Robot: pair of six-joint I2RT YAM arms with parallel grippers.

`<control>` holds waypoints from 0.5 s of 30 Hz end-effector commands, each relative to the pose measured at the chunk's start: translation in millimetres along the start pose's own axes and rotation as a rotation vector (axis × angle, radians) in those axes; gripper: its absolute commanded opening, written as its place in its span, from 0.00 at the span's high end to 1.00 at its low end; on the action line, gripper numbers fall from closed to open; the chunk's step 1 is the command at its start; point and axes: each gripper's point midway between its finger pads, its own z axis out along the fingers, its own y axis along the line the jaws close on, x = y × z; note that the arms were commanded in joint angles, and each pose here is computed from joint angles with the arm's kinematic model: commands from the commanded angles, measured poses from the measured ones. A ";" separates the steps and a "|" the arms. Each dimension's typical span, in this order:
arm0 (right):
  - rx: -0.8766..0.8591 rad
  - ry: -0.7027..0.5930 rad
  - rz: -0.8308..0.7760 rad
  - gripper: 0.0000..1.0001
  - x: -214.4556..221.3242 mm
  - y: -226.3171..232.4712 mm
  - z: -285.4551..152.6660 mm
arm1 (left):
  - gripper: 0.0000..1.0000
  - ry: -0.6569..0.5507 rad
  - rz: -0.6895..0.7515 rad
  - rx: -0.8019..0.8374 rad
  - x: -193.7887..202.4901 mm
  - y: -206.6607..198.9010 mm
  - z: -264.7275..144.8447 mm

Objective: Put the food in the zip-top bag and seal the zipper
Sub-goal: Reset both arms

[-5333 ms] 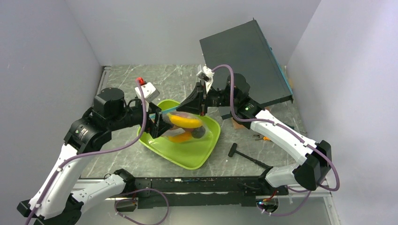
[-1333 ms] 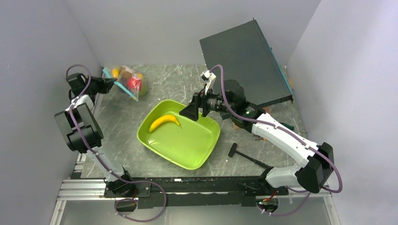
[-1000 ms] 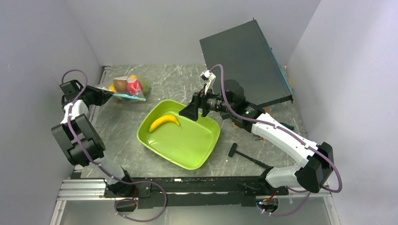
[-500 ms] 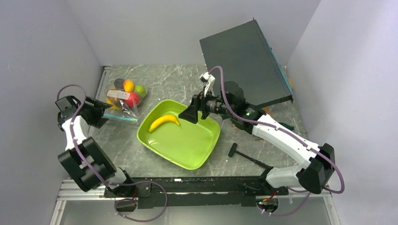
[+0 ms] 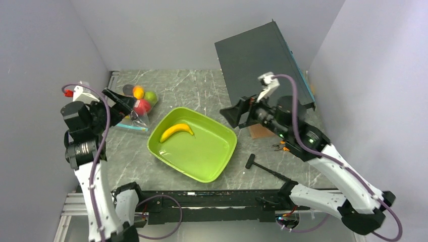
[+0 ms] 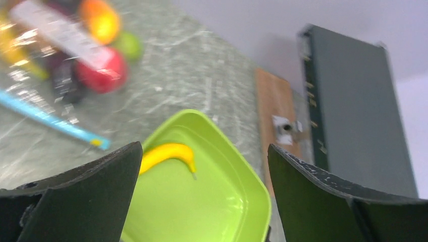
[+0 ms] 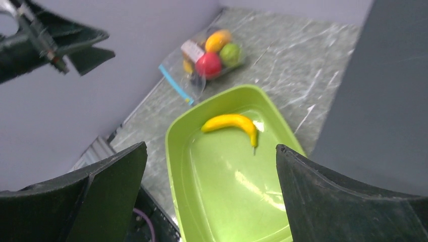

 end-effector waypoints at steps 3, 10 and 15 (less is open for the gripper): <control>0.158 -0.229 -0.040 0.00 -60.8 -18.3 -65.7 | 0.00 -0.096 0.163 0.278 -11.2 -102.8 -52.1; 0.269 -0.390 -0.077 0.00 -92.7 -34.7 -127.4 | 0.00 -0.190 0.319 0.602 -21.0 -178.1 -124.4; 0.287 -0.506 -0.085 0.00 -104.0 -39.7 -163.4 | 0.00 -0.333 0.436 0.639 -33.0 -188.2 -168.4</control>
